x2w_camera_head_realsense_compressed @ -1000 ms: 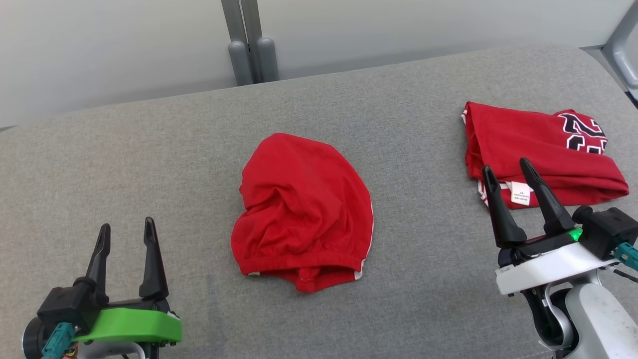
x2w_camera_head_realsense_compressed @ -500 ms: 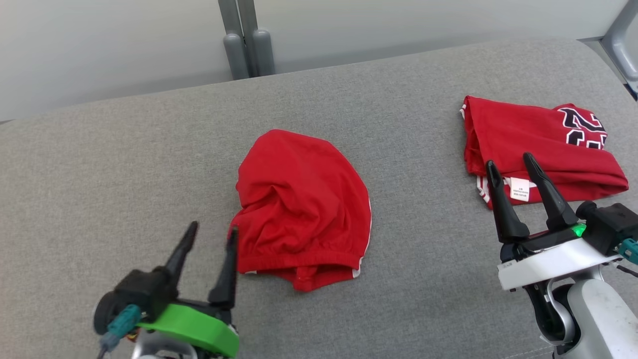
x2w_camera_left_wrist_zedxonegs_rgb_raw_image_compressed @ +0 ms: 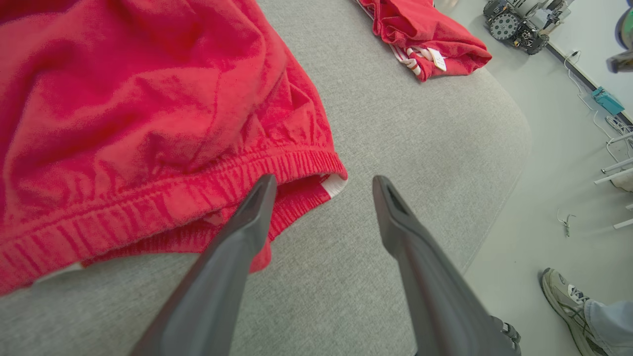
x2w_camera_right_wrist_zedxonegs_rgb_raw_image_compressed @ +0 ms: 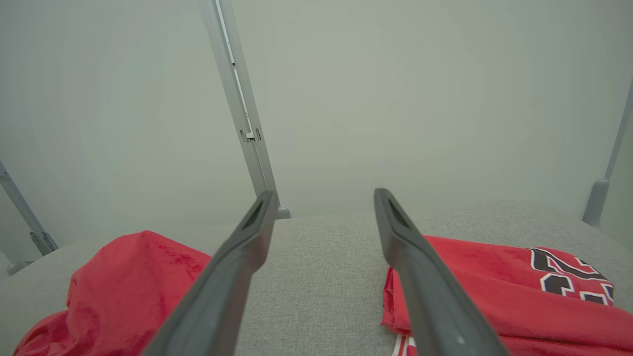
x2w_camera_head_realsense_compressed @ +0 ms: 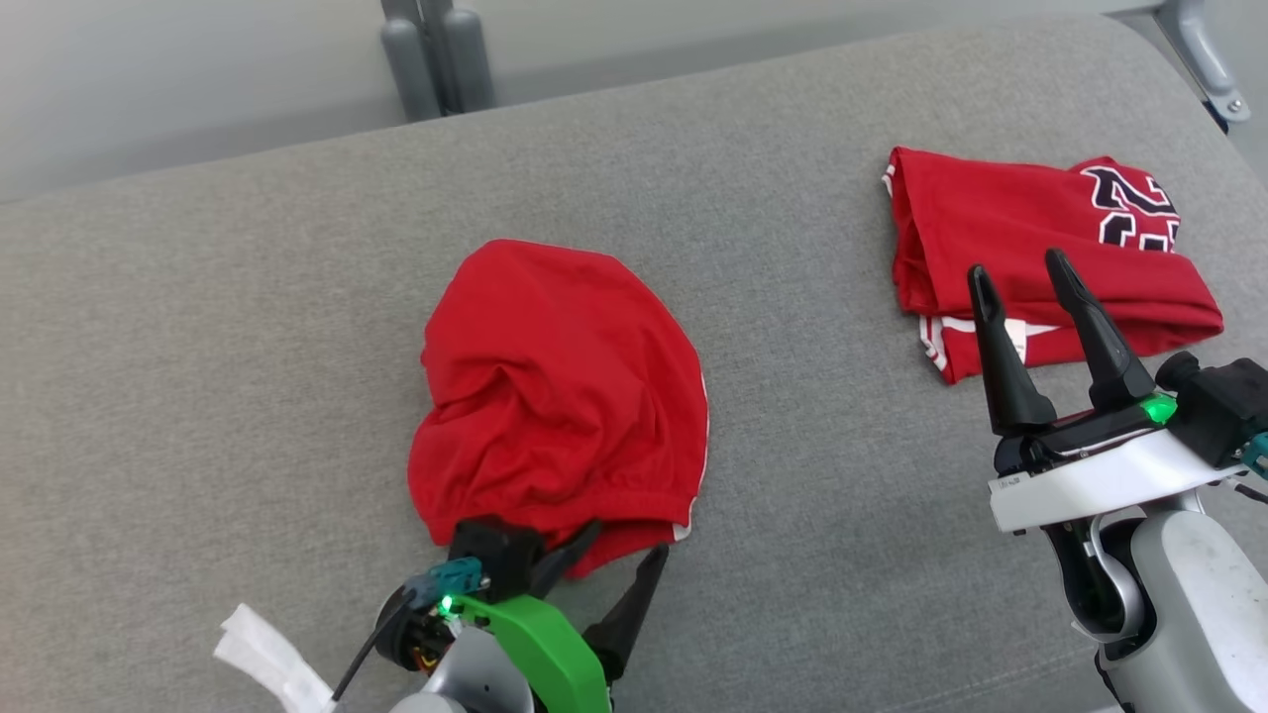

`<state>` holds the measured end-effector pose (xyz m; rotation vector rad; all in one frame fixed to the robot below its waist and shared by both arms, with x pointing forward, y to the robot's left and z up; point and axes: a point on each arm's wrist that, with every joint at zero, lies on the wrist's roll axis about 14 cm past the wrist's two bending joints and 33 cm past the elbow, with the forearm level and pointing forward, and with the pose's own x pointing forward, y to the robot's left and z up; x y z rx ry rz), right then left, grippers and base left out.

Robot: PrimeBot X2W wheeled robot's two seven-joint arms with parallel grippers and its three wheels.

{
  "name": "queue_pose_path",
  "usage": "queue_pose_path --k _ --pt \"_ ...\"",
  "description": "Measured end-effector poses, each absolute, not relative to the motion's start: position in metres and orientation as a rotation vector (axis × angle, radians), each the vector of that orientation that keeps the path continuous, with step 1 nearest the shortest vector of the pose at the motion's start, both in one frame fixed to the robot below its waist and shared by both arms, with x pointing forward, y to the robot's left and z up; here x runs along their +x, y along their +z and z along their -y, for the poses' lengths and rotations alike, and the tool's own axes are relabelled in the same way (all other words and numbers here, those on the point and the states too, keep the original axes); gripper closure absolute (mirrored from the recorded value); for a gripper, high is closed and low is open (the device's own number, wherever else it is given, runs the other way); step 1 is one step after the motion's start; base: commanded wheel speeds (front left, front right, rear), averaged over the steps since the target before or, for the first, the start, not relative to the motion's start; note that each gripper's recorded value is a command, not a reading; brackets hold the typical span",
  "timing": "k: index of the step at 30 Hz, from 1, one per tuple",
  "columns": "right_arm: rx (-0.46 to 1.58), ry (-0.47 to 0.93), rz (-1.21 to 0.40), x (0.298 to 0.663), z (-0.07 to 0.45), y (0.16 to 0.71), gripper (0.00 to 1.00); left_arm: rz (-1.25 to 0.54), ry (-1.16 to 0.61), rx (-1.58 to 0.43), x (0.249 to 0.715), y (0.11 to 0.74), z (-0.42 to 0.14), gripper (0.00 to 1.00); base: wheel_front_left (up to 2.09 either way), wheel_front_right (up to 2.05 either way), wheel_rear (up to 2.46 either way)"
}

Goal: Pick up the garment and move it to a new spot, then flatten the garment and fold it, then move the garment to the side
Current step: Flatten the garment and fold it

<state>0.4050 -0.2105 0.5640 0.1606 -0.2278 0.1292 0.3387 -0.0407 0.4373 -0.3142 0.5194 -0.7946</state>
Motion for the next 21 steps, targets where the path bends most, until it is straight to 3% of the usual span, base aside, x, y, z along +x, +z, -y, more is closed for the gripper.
queue_pose_path --k 7,16,18,19,21 --pt "0.159 0.085 0.206 0.407 0.223 0.555 0.00 -0.676 -0.845 -0.317 0.335 0.404 0.059 0.00 0.00 0.00 0.00" --pt "0.155 0.030 0.186 0.404 0.238 0.548 0.00 -0.638 -0.862 -0.341 0.356 0.402 0.081 0.00 0.00 0.00 0.00" --pt "0.156 0.024 0.185 0.404 0.240 0.547 0.00 -0.633 -0.855 -0.338 0.360 0.401 0.082 0.71 0.00 0.00 0.00" --pt "0.159 0.023 0.185 0.404 0.240 0.547 0.00 -0.626 -0.851 -0.333 0.361 0.401 0.082 1.00 0.00 0.00 0.00" --pt "0.162 0.027 0.188 0.405 0.238 0.548 0.00 -0.618 -0.844 -0.334 0.362 0.403 0.081 1.00 0.00 0.00 0.00"
